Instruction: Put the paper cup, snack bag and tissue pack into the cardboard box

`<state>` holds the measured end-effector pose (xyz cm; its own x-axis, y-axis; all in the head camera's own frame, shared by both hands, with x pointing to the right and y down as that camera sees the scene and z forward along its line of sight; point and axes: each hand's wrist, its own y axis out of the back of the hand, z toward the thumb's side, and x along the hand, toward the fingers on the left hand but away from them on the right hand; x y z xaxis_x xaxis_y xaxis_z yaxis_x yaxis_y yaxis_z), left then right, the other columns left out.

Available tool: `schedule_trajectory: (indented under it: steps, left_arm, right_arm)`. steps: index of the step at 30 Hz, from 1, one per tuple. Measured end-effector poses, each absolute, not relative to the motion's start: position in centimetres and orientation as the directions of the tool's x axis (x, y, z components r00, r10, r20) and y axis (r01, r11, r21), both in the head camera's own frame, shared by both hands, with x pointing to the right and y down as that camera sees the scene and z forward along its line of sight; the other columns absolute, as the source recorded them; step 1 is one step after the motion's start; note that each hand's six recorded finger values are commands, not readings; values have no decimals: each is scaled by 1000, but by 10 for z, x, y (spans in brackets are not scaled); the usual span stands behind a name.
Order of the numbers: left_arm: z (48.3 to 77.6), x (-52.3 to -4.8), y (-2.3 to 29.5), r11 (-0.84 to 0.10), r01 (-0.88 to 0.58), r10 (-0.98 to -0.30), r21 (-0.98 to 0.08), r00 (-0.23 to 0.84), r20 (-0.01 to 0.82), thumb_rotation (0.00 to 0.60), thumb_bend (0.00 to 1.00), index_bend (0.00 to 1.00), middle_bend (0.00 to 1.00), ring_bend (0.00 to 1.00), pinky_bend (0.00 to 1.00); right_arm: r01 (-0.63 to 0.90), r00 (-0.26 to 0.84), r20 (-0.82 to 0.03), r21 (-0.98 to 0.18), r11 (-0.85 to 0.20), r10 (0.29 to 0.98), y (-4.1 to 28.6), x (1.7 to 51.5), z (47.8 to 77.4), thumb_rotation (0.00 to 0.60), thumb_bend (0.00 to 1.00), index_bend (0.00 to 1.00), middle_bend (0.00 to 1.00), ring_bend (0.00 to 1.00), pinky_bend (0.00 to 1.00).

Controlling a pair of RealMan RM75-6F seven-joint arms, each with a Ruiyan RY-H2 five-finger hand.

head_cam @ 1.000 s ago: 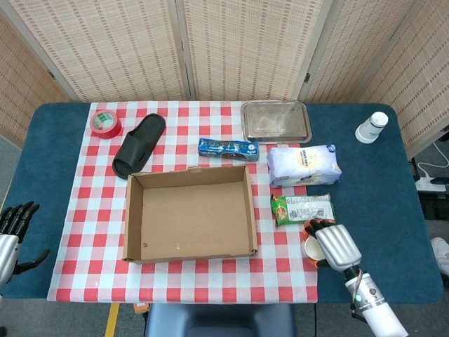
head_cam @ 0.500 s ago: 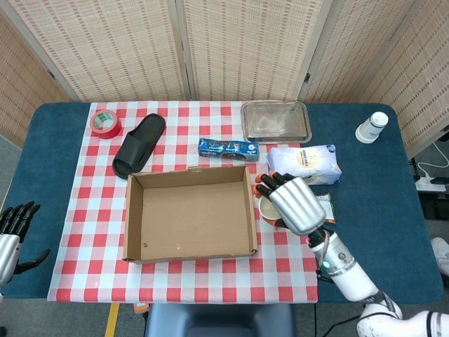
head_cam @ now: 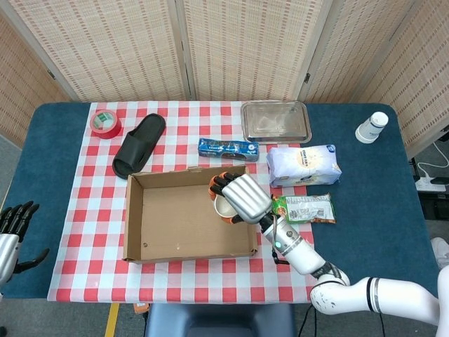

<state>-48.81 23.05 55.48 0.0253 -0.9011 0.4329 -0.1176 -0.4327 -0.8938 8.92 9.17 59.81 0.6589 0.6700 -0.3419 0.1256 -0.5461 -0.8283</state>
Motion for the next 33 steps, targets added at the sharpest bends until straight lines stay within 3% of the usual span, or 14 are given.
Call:
schedule_trajectory:
  steps: [2, 6, 15, 22, 29, 33]
  left_arm:
    - [555, -489, 230, -431, -116, -902, -895, 23, 432, 600, 225, 0, 0, 0, 0]
    - [554, -490, 230, -428, -119, -903, -896, 18, 429, 600, 225, 0, 0, 0, 0]
    - [556, -487, 230, -437, -113, -899, -892, 26, 437, 600, 225, 0, 0, 0, 0]
    - [557, -486, 230, -438, -113, -898, -892, 25, 438, 600, 225, 0, 0, 0, 0]
    - [559, -486, 230, -444, -109, -896, -889, 26, 444, 600, 225, 0, 0, 0, 0]
    - [561, -484, 230, -448, -104, -894, -888, 27, 447, 600, 225, 0, 0, 0, 0]
  right_arm:
    - [90, 656, -399, -802, -591, 640, 93, 88, 607, 600, 0, 0, 1, 0, 6]
    - [42, 642, -467, -770, -637, 608, 94, 86, 616, 600, 0, 0, 0, 0, 0]
    - [7, 615, -430, -835, -550, 661, 78, 106, 590, 600, 0, 0, 0, 0, 3]
    - [-87, 510, -450, -875, -476, 733, 70, 169, 564, 600, 0, 8, 0, 0, 96]
    - [-117, 413, -518, -846, -520, 749, 97, 232, 574, 600, 0, 101, 54, 14, 206]
    - [-100, 385, -542, -830, -549, 747, 111, 261, 587, 600, 0, 128, 77, 28, 220]
